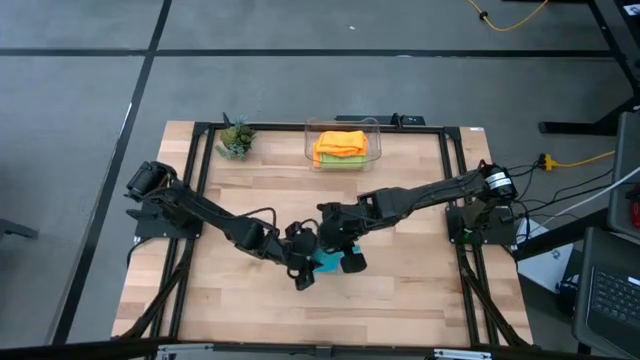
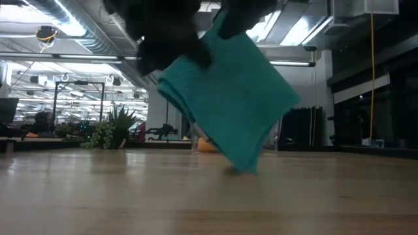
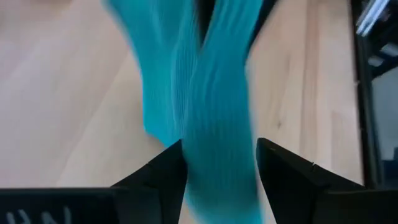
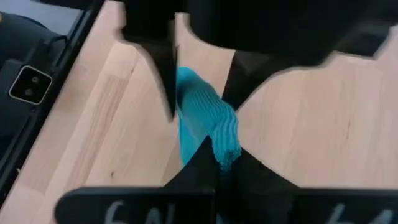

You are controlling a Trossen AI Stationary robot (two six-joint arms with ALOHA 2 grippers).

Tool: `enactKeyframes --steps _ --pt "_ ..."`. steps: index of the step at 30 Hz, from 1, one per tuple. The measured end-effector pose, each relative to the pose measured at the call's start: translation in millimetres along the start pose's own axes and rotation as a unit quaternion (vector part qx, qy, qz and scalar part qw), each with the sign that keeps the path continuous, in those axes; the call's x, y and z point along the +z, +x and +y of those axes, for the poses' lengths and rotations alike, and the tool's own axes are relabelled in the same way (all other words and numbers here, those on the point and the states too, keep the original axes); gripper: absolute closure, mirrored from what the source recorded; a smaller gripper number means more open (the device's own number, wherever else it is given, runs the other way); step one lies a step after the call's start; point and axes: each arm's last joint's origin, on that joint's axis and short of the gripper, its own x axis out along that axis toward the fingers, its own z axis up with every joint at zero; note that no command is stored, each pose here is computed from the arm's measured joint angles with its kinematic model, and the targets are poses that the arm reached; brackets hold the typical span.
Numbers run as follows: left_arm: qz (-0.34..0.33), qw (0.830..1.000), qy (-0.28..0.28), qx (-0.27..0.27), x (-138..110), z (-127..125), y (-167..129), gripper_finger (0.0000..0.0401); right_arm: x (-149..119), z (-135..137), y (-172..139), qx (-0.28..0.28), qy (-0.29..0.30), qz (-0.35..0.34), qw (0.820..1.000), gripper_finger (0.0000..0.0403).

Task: Fold microfiber towels
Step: Fold the blue microfiber cloth

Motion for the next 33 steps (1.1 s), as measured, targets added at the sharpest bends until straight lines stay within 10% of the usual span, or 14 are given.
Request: enactKeyframes --steps 14,22,33 --pt "0.043 0.998 0.006 0.041 -16 1 -2 0.0227 5 2 -5 0.000 0.001 -0.003 1.000 0.0397" --pt "0.045 0.998 0.020 0.041 -18 0 -3 0.0385 2 6 -5 0.004 -0.001 0.009 1.000 0.0397" --pt "0.046 0.999 0.019 0.011 -12 -6 -34 0.0400 -2 18 3 -0.037 -0.018 0.013 0.999 0.0397"
